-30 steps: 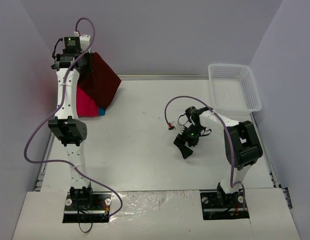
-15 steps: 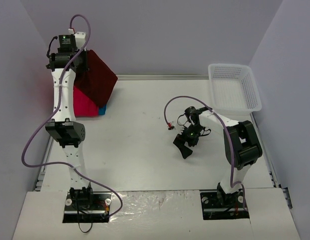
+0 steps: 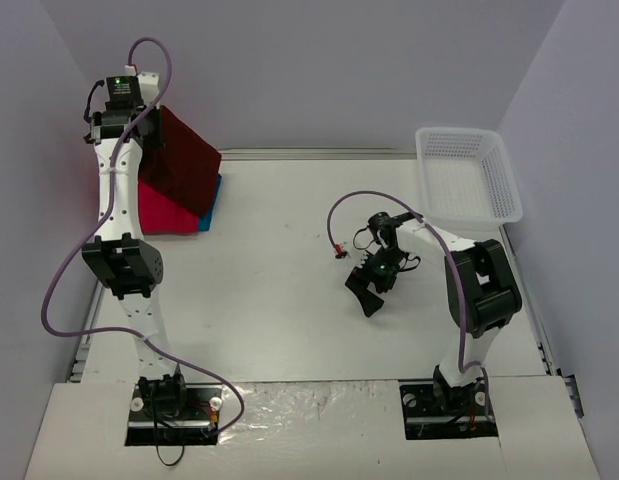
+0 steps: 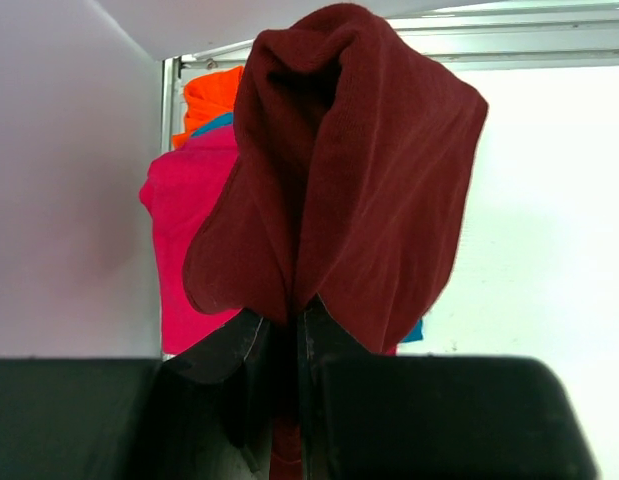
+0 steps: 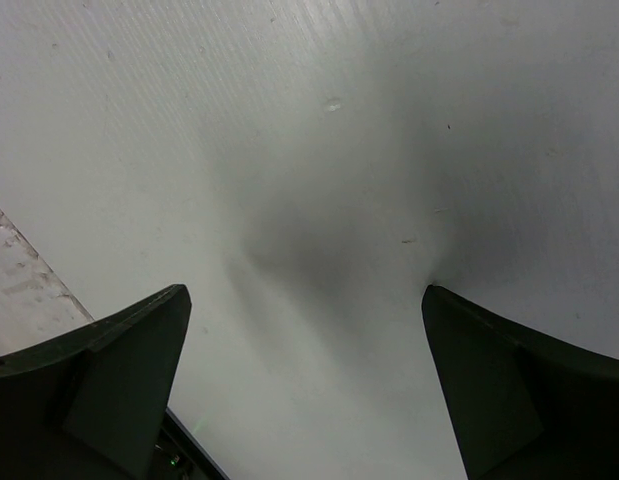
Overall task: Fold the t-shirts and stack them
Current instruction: Put the neatly folded tshirt into the corner of the board with the left arm
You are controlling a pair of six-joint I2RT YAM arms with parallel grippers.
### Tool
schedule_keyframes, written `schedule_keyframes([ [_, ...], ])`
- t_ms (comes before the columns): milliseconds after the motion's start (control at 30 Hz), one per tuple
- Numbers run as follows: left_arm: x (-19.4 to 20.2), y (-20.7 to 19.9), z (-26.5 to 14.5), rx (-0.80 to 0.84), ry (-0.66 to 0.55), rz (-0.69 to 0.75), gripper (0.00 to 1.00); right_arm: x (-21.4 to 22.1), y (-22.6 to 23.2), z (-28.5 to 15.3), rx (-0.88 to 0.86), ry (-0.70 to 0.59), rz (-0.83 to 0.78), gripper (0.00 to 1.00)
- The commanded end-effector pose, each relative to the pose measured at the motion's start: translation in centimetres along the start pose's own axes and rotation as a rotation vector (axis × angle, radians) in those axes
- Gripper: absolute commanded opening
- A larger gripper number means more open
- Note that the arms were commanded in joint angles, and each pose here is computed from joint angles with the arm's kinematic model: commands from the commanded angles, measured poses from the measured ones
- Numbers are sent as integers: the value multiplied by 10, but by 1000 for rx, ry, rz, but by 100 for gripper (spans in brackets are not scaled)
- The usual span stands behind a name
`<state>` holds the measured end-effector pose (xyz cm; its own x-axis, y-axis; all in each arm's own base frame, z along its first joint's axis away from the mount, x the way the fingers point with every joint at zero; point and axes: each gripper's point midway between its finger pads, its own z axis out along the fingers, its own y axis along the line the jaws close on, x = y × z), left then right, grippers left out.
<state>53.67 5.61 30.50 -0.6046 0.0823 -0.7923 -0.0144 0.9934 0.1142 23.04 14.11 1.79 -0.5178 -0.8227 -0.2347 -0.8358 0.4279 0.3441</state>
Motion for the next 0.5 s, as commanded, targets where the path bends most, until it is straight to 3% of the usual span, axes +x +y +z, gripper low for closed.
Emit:
schedule_keyframes([
  [0,-24,31,-18,-83,-103,6,2,47,1,32,-46,176,54,100],
  [200,-10,68,13,-157,-75,30,2,52,1,37,-63,197,71,100],
  [300,5,103,31,-275,-47,39,2,55,0,40,-69,210,81,100],
  [333,11,114,38,-319,-38,42,8,56,0,40,-70,213,83,100],
  [367,21,123,50,-349,-20,70,54,56,0,41,-70,215,84,100],
  [400,28,136,52,-402,4,78,67,57,0,41,-70,218,85,100],
  [467,38,145,64,-444,45,89,79,56,0,40,-68,214,85,100],
])
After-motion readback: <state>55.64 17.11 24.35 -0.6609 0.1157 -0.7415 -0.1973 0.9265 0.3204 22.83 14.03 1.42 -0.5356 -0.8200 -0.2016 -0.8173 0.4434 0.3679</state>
